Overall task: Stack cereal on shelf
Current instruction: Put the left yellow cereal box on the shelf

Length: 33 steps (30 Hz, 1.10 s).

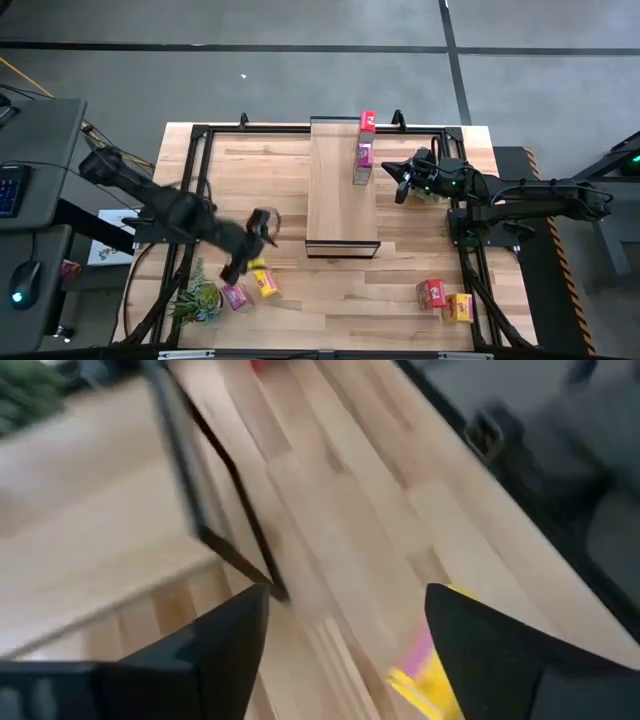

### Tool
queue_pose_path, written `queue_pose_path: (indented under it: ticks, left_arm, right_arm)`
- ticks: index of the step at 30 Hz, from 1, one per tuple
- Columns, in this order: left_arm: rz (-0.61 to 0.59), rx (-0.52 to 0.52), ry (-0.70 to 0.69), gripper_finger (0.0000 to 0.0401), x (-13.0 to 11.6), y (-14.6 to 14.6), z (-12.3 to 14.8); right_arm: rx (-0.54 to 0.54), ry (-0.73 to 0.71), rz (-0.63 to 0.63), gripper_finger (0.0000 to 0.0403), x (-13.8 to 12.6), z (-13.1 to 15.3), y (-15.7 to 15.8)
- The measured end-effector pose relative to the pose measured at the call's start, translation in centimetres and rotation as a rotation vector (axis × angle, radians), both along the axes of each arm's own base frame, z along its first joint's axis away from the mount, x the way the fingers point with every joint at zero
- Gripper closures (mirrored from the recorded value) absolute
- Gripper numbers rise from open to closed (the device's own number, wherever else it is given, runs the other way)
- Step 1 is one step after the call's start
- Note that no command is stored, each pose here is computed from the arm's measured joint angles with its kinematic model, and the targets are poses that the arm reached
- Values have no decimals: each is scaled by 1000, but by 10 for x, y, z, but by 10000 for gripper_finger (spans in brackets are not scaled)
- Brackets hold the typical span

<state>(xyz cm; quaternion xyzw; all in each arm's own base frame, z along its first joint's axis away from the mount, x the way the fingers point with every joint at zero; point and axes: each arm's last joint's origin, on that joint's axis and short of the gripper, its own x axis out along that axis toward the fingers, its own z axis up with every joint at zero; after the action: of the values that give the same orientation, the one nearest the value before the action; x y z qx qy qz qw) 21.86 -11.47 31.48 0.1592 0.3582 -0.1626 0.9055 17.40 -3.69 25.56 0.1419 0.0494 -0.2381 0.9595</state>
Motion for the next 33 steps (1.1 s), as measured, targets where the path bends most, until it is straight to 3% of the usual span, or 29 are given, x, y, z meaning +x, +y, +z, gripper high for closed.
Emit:
queue_pose_path:
  ticks: [5, 15, 19, 33]
  left_arm:
    - [-9, 87, 96, 126, 12, -27, -9]
    - [-131, 75, 266, 125, 35, -62, -21]
    - [-161, 91, 305, 125, 38, -68, -29]
    - [-314, 298, 404, 125, 46, -72, -60]
  right_arm:
    - [6, 10, -1, 403, 1, -2, 0]
    - [8, 11, -1, 403, 1, -2, 0]
    - [3, 15, 0, 403, 1, -2, 0]
    - [3, 16, 1, 403, 1, -2, 0]
